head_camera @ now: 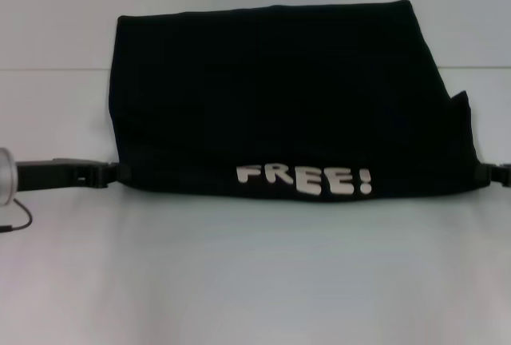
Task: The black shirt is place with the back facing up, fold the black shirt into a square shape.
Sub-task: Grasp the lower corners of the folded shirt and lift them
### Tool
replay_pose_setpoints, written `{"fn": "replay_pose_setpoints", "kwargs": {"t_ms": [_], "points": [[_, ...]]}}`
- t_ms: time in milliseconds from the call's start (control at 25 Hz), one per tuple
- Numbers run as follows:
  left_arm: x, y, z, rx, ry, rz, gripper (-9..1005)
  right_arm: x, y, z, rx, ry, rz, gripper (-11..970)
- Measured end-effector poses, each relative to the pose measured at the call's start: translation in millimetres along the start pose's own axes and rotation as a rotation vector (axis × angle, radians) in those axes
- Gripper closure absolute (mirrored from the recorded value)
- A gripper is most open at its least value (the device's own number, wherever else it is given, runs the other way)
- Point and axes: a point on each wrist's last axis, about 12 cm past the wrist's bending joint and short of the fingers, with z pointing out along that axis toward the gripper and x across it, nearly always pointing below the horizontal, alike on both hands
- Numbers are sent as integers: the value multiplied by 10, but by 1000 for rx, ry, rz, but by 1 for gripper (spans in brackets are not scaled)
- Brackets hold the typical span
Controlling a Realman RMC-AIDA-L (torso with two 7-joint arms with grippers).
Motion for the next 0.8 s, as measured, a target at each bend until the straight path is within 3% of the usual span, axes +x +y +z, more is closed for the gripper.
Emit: {"fn": "replay_pose_setpoints", "kwargs": {"t_ms": [240,800], "points": [[103,-32,-150,55,52,6,997,242,10,-194,-100,14,-41,926],[445,-207,-546,297,113,12,998,859,20,-720,-260,28,-111,924]]}}
